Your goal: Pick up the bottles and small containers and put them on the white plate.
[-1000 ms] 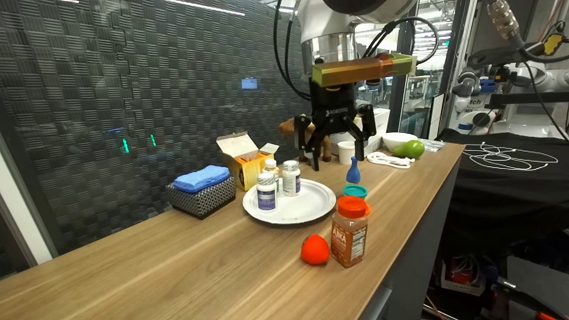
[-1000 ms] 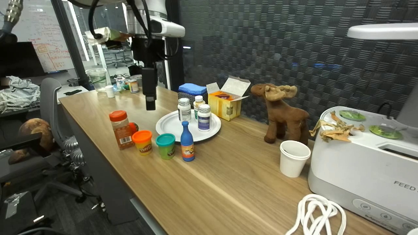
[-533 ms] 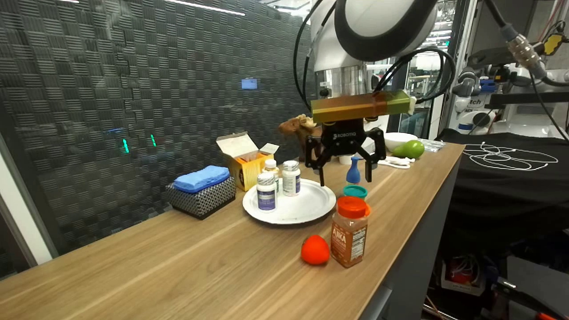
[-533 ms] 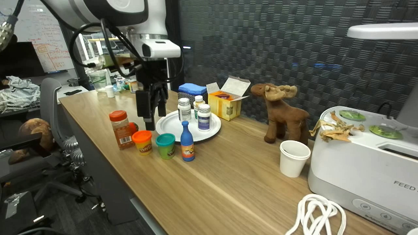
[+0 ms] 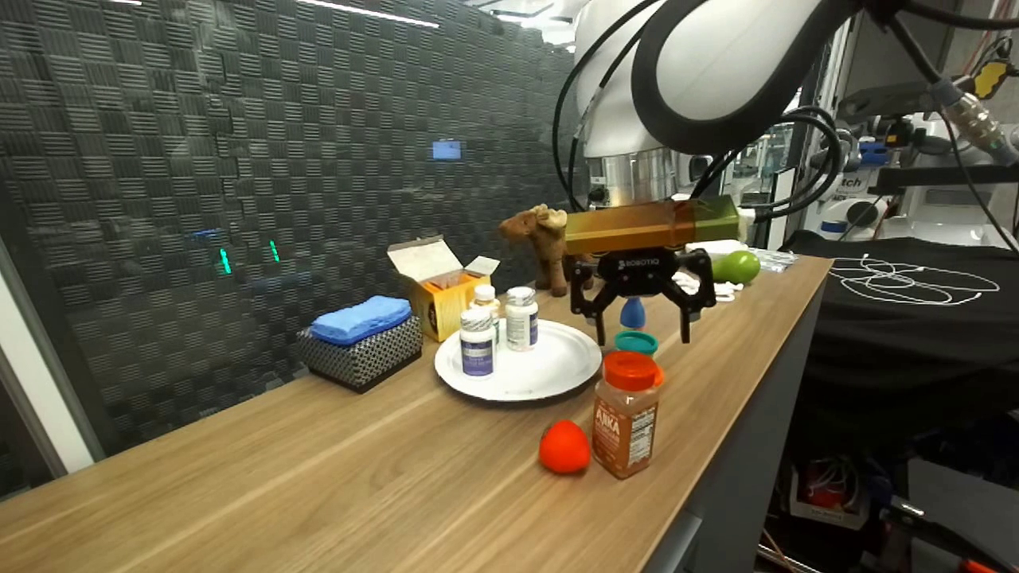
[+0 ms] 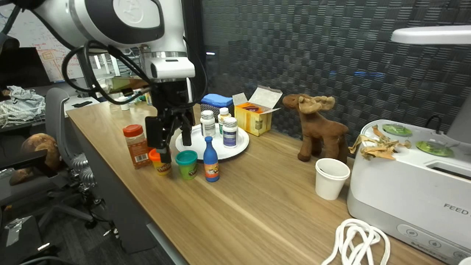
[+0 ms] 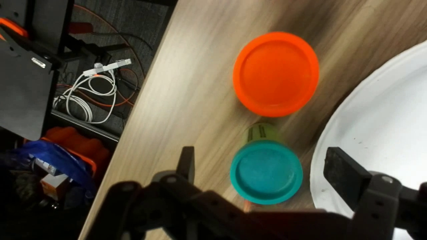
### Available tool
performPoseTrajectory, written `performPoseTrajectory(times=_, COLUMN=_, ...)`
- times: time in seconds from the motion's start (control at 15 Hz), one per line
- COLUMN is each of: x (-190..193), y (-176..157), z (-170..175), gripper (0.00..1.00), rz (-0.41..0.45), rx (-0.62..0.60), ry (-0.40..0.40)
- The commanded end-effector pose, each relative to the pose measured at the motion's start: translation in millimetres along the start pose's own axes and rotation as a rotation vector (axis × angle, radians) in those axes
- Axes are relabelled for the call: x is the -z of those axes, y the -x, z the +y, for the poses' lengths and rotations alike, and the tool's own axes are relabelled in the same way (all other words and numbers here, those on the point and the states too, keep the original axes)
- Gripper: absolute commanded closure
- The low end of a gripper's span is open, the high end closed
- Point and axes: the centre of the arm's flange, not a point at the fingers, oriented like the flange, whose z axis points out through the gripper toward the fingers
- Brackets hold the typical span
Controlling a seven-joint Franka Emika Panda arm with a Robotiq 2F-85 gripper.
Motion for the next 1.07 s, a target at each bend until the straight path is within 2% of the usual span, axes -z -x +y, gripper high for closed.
performPoseTrajectory(times=0.0, x=-12.0, y=-15.2, z=7.7, gripper=0.0, rz=0.009, rx=-0.045, ry=-0.079)
performPoseTrajectory(times=0.07, x=-14.9, y=-20.3, z=7.6, gripper=0.0, rz=0.014, rx=-0.052, ry=-0.097)
performPoseTrajectory(times=0.33, x=-28.6, y=-31.7, z=3.4, gripper=0.0, rz=0.122, rx=-0.025, ry=-0.121)
performPoseTrajectory(times=0.47, x=-31.8, y=-31.9, z=0.9, gripper=0.0, rz=0.14, rx=-0.005, ry=-0.133)
performPoseTrajectory(times=1.0, x=-33.4, y=-0.8, z=1.0, gripper=0.0, rz=0.104, rx=0.056, ry=-0.125)
